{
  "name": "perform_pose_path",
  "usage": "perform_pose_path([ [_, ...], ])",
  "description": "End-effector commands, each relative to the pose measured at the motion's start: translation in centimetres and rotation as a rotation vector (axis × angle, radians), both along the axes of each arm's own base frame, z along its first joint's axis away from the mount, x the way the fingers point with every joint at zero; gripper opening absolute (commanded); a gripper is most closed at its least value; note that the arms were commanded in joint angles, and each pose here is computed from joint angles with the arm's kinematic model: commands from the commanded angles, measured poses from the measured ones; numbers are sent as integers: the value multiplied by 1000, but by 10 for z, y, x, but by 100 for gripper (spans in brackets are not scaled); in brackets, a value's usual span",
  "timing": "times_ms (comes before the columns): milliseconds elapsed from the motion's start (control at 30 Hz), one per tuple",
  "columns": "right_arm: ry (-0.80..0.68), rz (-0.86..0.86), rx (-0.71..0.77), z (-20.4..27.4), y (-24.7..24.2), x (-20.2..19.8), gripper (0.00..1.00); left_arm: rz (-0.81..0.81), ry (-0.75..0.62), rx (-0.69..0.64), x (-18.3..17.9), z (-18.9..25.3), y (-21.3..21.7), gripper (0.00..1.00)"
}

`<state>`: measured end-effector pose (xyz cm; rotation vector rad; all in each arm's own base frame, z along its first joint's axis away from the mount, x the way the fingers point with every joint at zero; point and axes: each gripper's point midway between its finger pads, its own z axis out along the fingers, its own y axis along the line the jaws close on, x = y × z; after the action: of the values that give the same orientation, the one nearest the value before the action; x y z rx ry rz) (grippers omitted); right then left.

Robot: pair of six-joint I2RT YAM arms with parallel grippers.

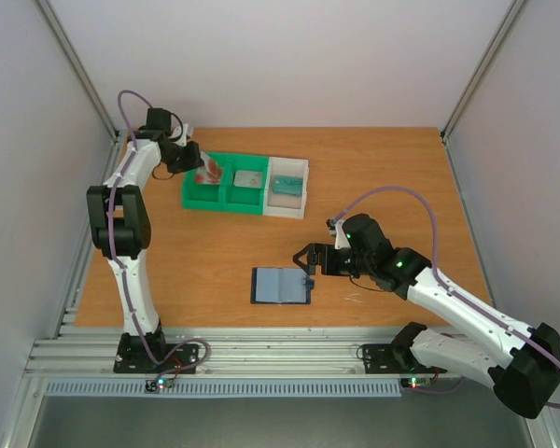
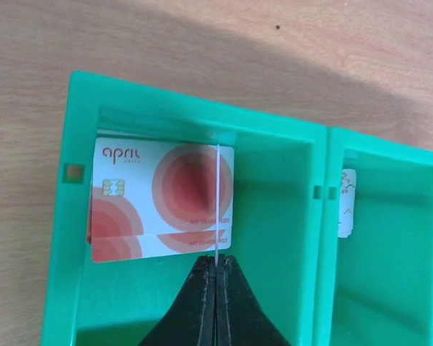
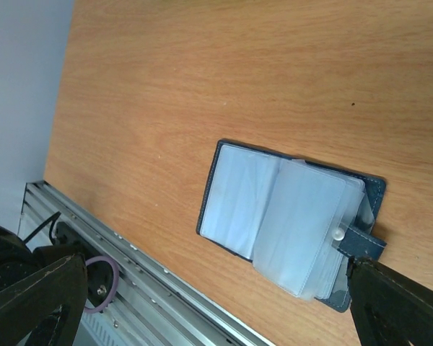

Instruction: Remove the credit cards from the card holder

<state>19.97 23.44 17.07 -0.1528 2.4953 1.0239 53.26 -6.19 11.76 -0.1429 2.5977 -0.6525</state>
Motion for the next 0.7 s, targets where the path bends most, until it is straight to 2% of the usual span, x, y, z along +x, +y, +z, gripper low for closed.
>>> perform_pose_path([
  [0,-34,-8,3,16,2,8,98,-28,-7,-21,9,2,-4,0],
  [267,-48,-21,-24,17,-2,11,98,-33,10,-28,12,-4,-5,1],
  [667,-47,-20,-32,15,-1,13,99,-26,28,-15,13,-12,-3,8],
])
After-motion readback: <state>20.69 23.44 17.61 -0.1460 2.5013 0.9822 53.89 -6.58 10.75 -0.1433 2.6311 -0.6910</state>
